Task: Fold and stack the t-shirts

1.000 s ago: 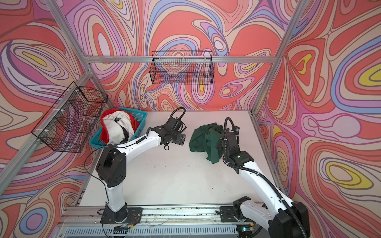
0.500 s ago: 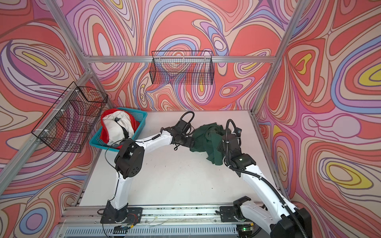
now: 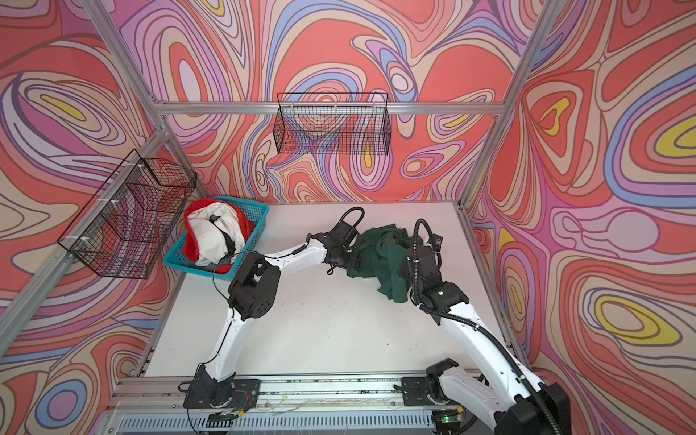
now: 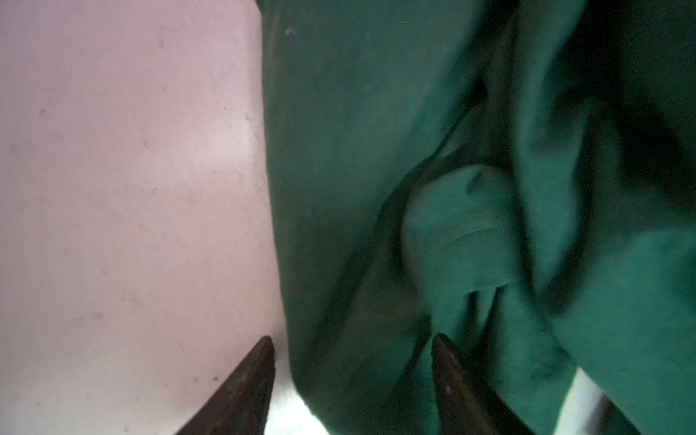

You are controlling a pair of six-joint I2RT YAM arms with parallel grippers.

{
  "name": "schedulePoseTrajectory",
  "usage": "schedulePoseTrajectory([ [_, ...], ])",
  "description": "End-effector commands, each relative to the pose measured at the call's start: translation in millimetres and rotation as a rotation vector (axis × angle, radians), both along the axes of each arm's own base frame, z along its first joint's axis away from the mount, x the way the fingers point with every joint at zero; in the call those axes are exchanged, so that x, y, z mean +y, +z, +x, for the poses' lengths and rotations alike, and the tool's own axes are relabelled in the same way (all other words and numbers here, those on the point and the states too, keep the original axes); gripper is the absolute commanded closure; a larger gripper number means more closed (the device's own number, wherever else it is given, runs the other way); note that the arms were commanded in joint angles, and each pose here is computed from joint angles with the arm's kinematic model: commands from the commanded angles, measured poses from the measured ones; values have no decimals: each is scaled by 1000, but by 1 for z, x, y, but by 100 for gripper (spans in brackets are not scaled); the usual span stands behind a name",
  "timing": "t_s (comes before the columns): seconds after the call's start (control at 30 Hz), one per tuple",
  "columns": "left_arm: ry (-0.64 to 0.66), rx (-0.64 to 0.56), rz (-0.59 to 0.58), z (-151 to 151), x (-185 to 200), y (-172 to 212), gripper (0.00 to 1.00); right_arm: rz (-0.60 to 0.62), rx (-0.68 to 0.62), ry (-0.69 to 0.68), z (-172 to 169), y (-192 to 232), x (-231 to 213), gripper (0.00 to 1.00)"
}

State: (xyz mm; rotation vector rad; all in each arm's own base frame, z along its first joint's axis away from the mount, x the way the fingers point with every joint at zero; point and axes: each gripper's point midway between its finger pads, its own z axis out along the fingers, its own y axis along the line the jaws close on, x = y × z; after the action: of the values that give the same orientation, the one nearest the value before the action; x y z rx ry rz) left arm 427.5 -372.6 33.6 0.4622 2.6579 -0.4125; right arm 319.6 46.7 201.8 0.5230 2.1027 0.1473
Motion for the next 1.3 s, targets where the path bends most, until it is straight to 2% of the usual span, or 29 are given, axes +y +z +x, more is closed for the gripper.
schedulePoseTrajectory([
  [0.0, -16, 51, 35, -9, 0, -17, 56, -33, 2, -22, -3, 2, -7, 100],
  [0.03, -20, 47, 42, -9, 1, -17, 62, -56, 12, -29, -4, 1, -10, 100],
  [0.17, -19, -15, 112, -3, 15, -1, 100, -162, 49, -99, -7, 9, -29, 100],
  [0.27, 4, -70, 149, 0, 31, 16, 100, -186, 32, -89, -3, 24, -29, 100],
  [0.4, 75, -107, 142, -2, 68, 41, 100, -227, 4, -101, -1, 47, -34, 100],
  [0.5, 142, -174, 232, -10, 110, 60, 100, -294, 16, -164, -6, 61, -49, 100],
  [0.6, 218, -220, 282, -26, 155, 80, 100, -321, 8, -172, -7, 74, -53, 100],
  [0.77, 347, -314, 248, -63, 217, 129, 100, -279, -36, -154, -4, 97, -47, 100],
  [0.93, 409, -399, 197, -90, 246, 169, 100, -251, -29, -91, 14, 98, -31, 100],
  [1.03, 439, -436, 198, -93, 259, 181, 100, -259, -5, -49, 32, 92, -19, 100],
  [1.13, 462, -436, 205, -86, 264, 180, 100, -267, 15, -1, 55, 83, -6, 100],
  [1.27, 462, -400, 207, -62, 257, 164, 100, -285, 52, 37, 87, 66, 6, 100],
])
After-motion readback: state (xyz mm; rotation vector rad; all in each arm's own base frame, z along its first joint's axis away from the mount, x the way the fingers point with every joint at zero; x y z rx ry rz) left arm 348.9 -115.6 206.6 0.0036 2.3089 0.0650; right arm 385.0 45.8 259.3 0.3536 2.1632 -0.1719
